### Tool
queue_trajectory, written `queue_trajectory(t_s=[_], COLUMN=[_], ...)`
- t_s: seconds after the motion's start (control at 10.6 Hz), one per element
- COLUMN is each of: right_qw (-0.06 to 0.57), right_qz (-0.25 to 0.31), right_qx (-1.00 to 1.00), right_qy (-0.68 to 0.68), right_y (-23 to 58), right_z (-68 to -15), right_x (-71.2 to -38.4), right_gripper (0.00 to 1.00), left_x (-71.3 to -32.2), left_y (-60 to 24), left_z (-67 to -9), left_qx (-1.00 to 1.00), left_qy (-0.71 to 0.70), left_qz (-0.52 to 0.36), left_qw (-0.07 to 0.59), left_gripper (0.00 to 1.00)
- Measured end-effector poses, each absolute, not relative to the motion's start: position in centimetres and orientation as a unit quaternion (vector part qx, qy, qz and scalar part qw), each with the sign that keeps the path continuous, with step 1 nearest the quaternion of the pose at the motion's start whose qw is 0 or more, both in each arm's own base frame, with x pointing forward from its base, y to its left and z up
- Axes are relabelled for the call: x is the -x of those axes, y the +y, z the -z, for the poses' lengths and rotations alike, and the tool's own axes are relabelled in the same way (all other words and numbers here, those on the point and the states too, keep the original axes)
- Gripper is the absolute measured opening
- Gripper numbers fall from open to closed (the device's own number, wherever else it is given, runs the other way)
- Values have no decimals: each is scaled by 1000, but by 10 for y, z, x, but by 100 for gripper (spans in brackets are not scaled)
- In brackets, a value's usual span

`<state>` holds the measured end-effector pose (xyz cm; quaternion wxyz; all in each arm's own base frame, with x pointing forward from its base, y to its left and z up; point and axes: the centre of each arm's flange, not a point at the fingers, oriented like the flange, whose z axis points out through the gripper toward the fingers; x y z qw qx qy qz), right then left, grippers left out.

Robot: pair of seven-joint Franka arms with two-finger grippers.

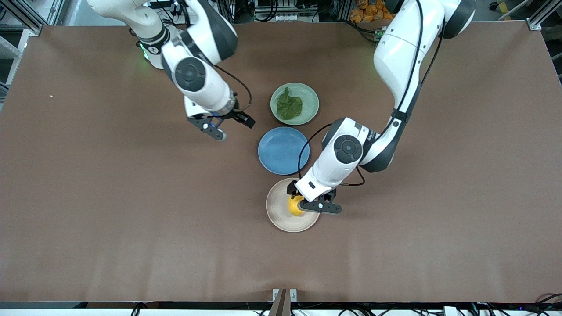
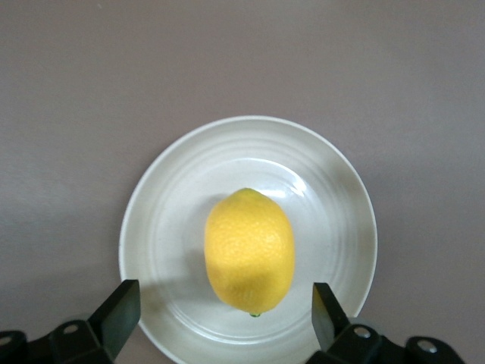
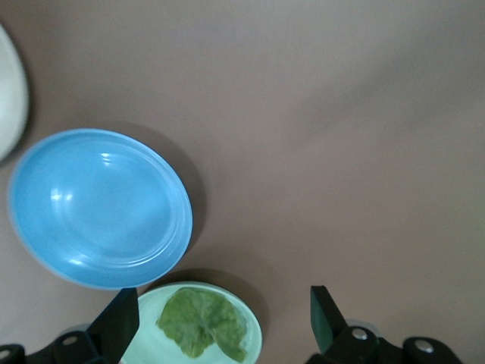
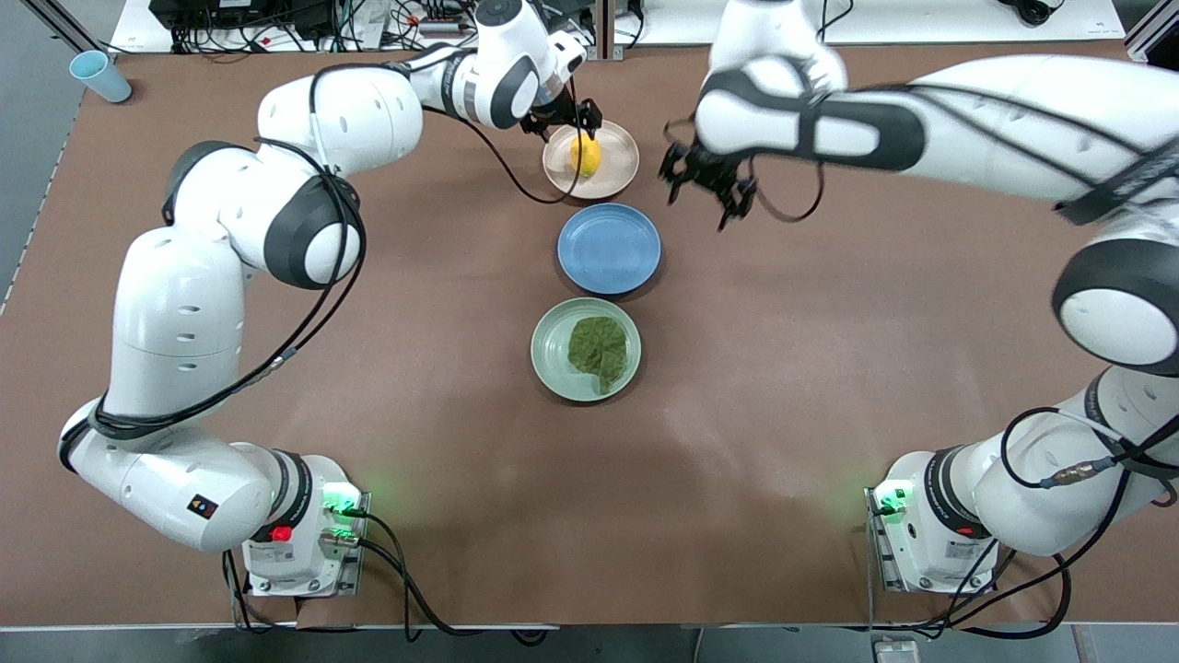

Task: Pick lemon and lettuce from plates
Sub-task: 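Lower the left gripper and close on the lemon while the right gripper descends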

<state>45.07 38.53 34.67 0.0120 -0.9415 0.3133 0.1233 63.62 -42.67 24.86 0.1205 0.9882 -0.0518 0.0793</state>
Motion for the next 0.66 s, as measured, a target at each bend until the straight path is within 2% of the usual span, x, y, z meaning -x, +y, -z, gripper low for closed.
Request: queue_trajectory(t_s=[0.28, 0.66], right_qw=[5, 3], right_qz=[-112, -105], right_qx=[935, 933], right_qy=[338, 343], right_y=[445, 479], right_z=[-287, -260], right_x=[-412, -379], right_gripper=[100, 100], left_x=[-634, -629], left_y=[-431, -443], left_z=[-231, -208], left_qx=[-987, -986], left_qy=[-53, -43], left_qz=[-85, -95], left_qw=[124, 132], left_gripper=[100, 100])
